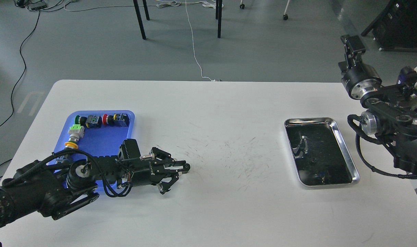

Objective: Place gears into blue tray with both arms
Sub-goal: 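Carry the black part into the blue tray and release it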

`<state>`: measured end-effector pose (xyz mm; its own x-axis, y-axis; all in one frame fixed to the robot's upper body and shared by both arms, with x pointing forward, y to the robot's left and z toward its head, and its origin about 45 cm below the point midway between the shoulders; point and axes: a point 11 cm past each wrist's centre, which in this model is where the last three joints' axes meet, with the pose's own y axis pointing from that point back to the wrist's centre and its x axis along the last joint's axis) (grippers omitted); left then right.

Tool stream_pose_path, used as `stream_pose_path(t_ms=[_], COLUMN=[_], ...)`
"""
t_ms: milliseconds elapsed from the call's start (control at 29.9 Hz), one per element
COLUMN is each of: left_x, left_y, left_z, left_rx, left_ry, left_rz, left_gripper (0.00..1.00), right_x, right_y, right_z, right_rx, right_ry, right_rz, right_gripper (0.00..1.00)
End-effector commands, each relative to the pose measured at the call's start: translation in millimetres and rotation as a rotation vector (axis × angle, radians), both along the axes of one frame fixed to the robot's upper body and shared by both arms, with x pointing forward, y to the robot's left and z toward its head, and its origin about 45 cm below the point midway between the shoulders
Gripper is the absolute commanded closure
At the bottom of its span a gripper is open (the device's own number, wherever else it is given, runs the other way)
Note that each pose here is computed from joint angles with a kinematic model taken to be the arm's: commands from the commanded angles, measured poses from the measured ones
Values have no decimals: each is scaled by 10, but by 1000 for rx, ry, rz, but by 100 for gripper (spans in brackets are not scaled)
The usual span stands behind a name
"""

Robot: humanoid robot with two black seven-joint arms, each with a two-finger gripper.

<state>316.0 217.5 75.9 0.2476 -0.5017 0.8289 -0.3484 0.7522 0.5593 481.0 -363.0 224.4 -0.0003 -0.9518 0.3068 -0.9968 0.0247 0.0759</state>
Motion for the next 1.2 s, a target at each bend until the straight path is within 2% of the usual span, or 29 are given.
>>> stream_pose_path(t_ms=[0,134,267,468,769,903,1170], left_x=[53,173,420,641,493,373,333], left_y=[67,217,369,838,1709,1882,2098], left_z=[54,185,469,816,956,838,681], left_rx=[11,33,66,141,264,277,287], left_ry=[-14,-48,-121,-198,-203,-195,-180], left_rz=[6,21,31,92,212,232,313], left_gripper=[89,89,89,89,89,89,89], right_x=[-3,-3,-6,-3,3,7,13], right_y=[7,6,12,50,39,46,23], right_z=[-10,-8,-19,-30,-9,-2,32], right_rx=[0,1,2,7,4,4,-1], right_ry=[2,0,2,3,0,-2,-7], right_rz=[2,1,2,8,7,9,8], right_gripper=[4,4,4,4,4,4,4])
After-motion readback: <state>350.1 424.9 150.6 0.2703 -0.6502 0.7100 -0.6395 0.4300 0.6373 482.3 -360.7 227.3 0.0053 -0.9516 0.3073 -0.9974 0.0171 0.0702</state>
